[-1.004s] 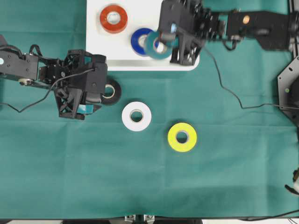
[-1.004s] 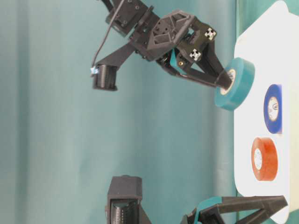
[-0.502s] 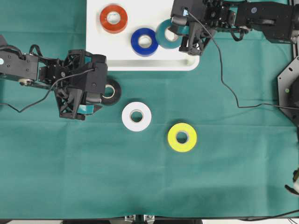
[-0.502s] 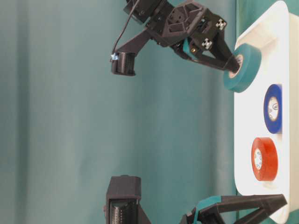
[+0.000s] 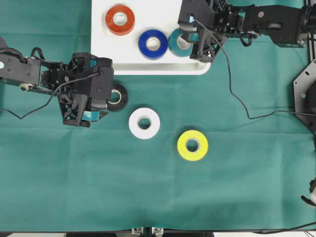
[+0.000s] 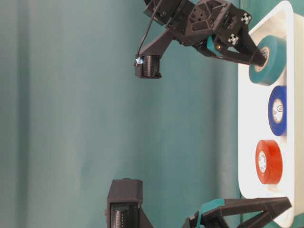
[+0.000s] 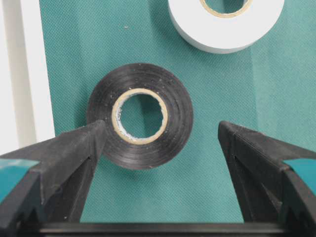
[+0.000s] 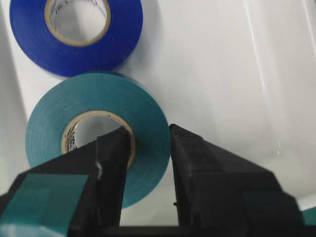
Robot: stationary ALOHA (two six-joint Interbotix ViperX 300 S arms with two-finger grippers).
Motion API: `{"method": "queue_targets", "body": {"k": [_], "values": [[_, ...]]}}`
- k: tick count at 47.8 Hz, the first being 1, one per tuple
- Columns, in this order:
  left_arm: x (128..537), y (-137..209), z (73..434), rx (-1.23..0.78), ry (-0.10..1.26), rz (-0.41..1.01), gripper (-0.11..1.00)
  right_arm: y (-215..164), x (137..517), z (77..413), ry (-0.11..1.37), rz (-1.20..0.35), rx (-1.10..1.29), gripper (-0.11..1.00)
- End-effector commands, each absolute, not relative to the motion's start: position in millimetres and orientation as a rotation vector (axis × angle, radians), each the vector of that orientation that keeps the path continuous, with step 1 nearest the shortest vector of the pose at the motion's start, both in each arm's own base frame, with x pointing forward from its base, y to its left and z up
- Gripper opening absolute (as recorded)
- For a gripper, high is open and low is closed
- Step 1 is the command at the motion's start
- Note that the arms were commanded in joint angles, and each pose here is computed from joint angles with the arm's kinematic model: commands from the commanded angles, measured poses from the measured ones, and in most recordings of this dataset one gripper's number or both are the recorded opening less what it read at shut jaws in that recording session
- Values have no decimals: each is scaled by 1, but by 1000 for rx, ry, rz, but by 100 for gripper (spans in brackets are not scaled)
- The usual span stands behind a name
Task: Put the tape alternately from left to right into the white case.
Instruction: 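Carry the teal roll into the tray beside the blue roll, then open the right gripper and withdraw it to the right of the tray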
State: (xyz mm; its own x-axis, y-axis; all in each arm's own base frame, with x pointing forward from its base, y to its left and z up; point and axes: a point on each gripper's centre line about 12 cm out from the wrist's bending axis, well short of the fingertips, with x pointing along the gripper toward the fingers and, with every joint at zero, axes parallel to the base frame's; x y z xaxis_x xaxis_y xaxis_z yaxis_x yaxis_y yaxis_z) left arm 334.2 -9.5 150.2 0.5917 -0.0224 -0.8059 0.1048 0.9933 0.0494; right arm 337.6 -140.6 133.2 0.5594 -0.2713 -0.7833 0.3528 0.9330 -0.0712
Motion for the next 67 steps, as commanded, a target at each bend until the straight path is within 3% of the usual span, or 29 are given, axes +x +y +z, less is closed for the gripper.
{"method": "queue_targets", "body": {"k": [1, 32, 34, 41, 43, 48, 67], "values": [[338, -11, 160, 94, 900, -76, 77, -142, 339, 140, 892, -371, 92, 28], [338, -12, 161, 95, 898, -77, 77, -141, 338, 135, 907, -391, 134, 29], [338, -12, 161, 95, 898, -77, 77, -141, 338, 135, 907, -391, 134, 37], [338, -12, 161, 95, 898, -77, 77, -141, 338, 135, 906, -391, 134, 81], [338, -12, 161, 95, 898, -77, 77, -141, 338, 135, 906, -391, 134, 86], [338, -12, 161, 95, 898, -77, 77, -141, 338, 135, 904, -391, 134, 75], [338, -12, 161, 95, 897, -77, 77, -141, 338, 157, 842, -395, 127, 74]]}}
